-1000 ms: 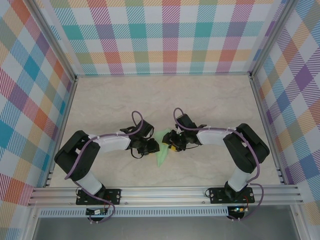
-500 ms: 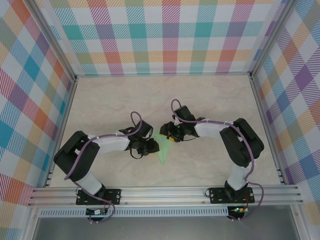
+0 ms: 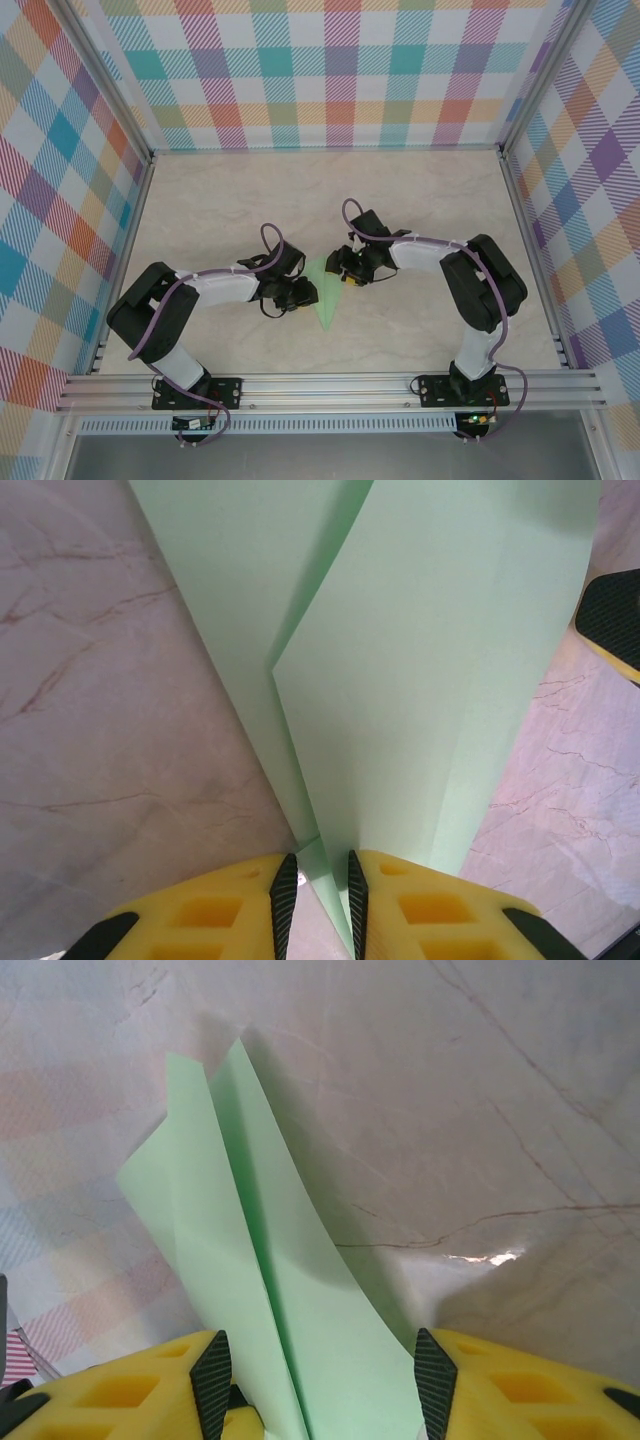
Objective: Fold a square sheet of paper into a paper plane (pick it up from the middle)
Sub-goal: Turn over the paper at the center of the table.
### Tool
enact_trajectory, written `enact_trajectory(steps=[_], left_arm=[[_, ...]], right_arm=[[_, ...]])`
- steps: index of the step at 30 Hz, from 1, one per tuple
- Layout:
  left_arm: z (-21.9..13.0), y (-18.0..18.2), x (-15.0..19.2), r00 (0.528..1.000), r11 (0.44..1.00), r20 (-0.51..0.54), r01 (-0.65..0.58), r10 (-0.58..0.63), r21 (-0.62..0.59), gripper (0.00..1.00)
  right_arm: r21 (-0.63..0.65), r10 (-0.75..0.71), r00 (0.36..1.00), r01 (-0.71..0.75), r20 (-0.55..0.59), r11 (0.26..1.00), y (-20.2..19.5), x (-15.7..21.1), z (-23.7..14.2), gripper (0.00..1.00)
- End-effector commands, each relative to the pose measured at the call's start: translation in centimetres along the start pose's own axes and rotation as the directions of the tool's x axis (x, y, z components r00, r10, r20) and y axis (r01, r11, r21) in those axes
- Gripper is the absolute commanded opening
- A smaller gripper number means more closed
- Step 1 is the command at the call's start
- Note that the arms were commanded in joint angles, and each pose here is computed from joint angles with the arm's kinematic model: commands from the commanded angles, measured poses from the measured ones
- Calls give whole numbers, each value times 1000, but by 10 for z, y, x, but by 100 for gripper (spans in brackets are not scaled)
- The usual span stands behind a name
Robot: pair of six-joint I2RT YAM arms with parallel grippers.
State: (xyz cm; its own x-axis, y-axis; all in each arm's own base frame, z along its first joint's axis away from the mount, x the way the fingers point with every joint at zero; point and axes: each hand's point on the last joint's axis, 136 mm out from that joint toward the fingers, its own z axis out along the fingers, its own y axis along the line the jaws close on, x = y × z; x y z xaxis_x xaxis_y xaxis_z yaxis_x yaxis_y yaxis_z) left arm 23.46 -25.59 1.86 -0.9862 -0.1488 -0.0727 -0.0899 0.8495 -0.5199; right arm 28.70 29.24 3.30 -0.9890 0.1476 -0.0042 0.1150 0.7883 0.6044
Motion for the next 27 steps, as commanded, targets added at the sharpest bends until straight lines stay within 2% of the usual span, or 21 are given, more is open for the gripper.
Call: enact_trajectory(steps=[1,4,8,18,27], left_arm=[[-1,33,-6,998,993,48,45,-40,-108,25],[-1,34,-7,998,992,48,46,-41,-114,24],[1,35,-7,998,992,46,48,-43,-118,24],[0,41,-5,997,989,50,59,-52,-136,23],[-5,48,-3,993,990,72,99,-92,-96,24]], right_arm=[[-7,-22,998,21,-65,1000,-3,12,12,51],[-60,-64,995,59,-81,996,12,15,14,50],[-58,-96,991,90,-95,994,17,14,15,50],[-220,-193,969,156,-154,963,55,18,10,53],[-216,-204,966,168,-157,962,52,10,17,58]])
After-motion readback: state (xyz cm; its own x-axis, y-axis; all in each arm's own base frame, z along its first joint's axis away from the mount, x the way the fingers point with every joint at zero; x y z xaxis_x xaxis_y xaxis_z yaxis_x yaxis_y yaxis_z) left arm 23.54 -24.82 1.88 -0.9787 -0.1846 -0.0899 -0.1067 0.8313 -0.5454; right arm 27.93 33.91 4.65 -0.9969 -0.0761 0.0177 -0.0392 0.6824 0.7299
